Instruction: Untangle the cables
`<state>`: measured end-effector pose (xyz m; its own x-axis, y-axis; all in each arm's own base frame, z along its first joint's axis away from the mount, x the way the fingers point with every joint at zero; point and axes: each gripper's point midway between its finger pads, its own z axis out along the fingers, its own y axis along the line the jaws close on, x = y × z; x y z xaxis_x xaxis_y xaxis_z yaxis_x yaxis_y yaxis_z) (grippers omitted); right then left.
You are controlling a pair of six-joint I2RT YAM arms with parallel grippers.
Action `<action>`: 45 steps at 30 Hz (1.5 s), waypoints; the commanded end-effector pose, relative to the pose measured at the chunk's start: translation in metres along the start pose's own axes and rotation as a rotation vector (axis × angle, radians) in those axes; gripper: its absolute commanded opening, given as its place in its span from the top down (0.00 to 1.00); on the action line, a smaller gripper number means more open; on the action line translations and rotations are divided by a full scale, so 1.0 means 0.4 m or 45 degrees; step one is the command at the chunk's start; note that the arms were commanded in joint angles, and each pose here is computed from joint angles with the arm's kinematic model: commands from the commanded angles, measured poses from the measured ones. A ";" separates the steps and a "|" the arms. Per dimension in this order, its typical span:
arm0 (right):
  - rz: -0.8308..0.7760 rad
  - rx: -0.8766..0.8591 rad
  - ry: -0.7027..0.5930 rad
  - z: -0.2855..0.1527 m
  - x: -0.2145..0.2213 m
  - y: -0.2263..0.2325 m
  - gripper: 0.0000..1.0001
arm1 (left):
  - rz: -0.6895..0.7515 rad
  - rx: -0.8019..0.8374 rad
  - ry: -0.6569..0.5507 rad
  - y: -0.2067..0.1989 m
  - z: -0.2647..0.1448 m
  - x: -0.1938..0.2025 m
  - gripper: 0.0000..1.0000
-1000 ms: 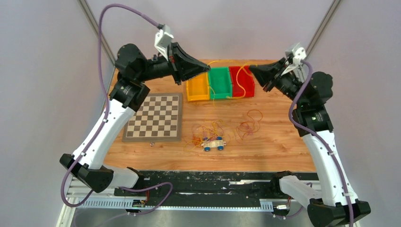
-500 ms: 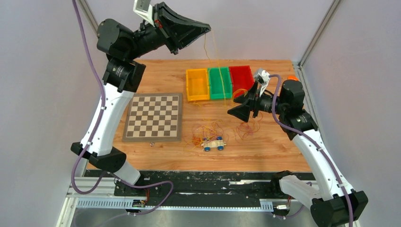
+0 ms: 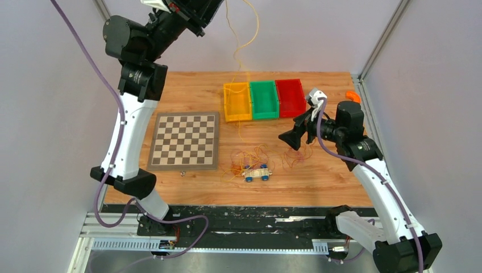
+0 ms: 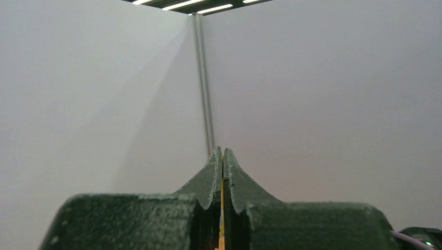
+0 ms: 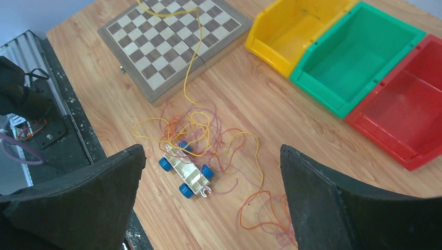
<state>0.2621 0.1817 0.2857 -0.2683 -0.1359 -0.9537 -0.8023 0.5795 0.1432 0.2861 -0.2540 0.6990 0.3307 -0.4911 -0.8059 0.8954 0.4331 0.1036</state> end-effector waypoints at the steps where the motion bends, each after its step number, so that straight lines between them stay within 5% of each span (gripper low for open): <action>1: -0.048 0.059 0.006 -0.015 0.010 -0.016 0.00 | 0.112 -0.096 -0.091 0.102 0.012 -0.001 1.00; 17: -0.043 0.094 0.059 -0.016 0.055 -0.043 0.00 | 0.348 -0.232 -0.105 0.393 0.015 0.172 1.00; 22: -0.028 0.078 0.080 -0.003 0.067 -0.052 0.00 | 0.259 -0.261 -0.015 0.480 -0.028 0.297 1.00; 28: -0.034 0.052 0.075 0.030 0.036 -0.075 0.00 | 0.020 -0.160 0.174 0.434 -0.122 0.477 1.00; 45: -0.019 0.055 0.025 0.112 -0.029 -0.152 0.02 | -0.130 -0.351 0.395 0.472 -0.234 0.659 1.00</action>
<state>0.3136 0.1799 0.2441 -0.3605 -0.1997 -0.9111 -0.7746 0.6083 0.1731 0.5170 -0.2394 0.4214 0.0281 -0.3018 -0.9530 0.8181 0.5548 -0.1516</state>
